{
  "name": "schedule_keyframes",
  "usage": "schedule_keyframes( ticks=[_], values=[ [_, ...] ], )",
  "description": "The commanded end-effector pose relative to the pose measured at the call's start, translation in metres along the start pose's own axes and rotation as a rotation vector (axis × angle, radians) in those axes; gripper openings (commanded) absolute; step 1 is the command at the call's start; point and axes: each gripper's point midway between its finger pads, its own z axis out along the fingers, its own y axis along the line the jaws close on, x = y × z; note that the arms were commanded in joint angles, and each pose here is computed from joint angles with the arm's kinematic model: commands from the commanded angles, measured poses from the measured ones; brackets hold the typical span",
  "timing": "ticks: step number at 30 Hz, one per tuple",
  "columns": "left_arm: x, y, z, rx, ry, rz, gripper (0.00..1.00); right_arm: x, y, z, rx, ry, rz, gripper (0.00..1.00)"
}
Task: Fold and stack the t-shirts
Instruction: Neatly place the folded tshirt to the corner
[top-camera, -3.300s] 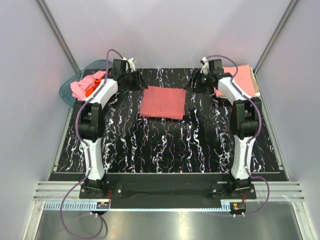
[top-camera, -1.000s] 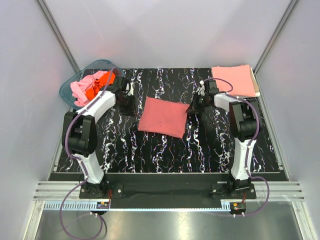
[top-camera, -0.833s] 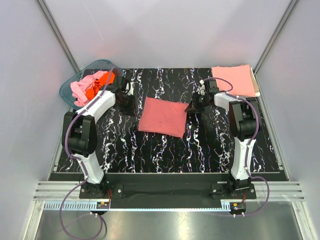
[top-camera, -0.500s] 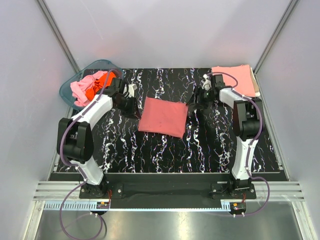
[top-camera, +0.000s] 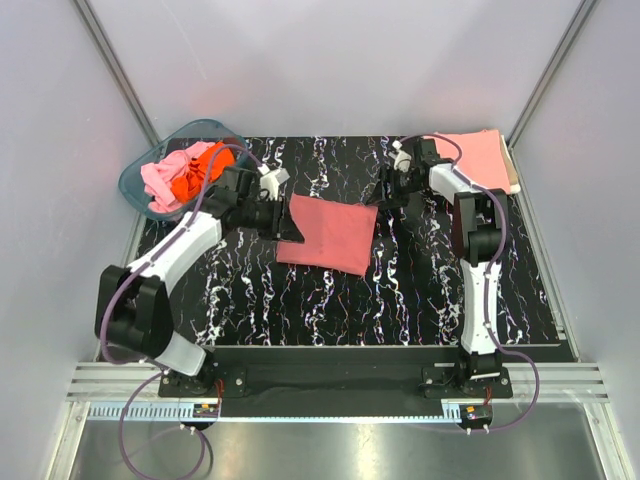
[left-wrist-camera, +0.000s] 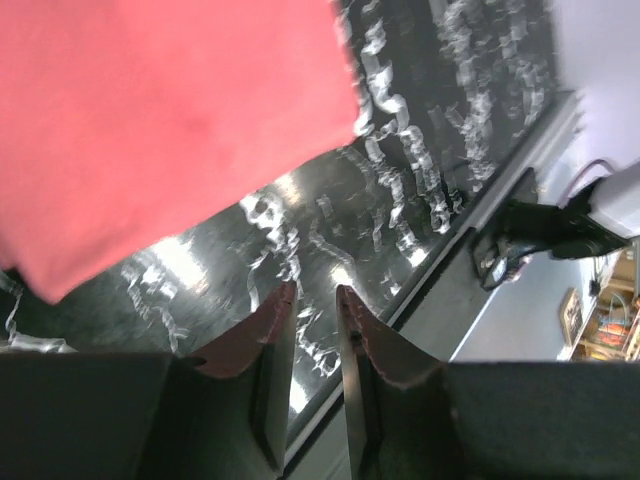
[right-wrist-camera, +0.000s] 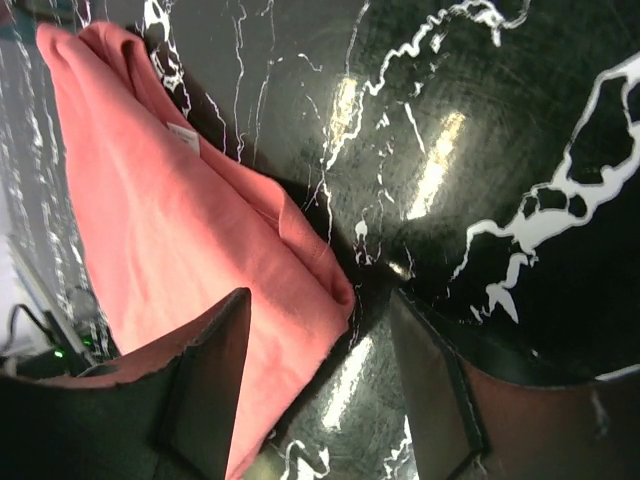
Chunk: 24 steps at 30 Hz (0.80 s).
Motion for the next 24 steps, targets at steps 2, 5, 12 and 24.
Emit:
schedule_keyframes(
  ticks=[2,5,12,24],
  values=[
    [-0.030,-0.066,-0.033,0.221,-0.189,0.180,0.28,0.019,0.009,0.009,-0.042,0.094,-0.061,0.65],
    [-0.039,-0.078,-0.045,0.234,-0.272,0.244,0.33,0.035,0.017,0.015,-0.086,0.153,-0.114,0.65],
    [-0.038,-0.091,-0.059,0.251,-0.317,0.299,0.38,0.050,0.013,0.016,-0.062,0.196,-0.096,0.61],
    [-0.037,-0.092,-0.062,0.247,-0.327,0.304,0.40,0.000,0.039,-0.028,0.066,0.030,-0.204,0.00]
  ],
)
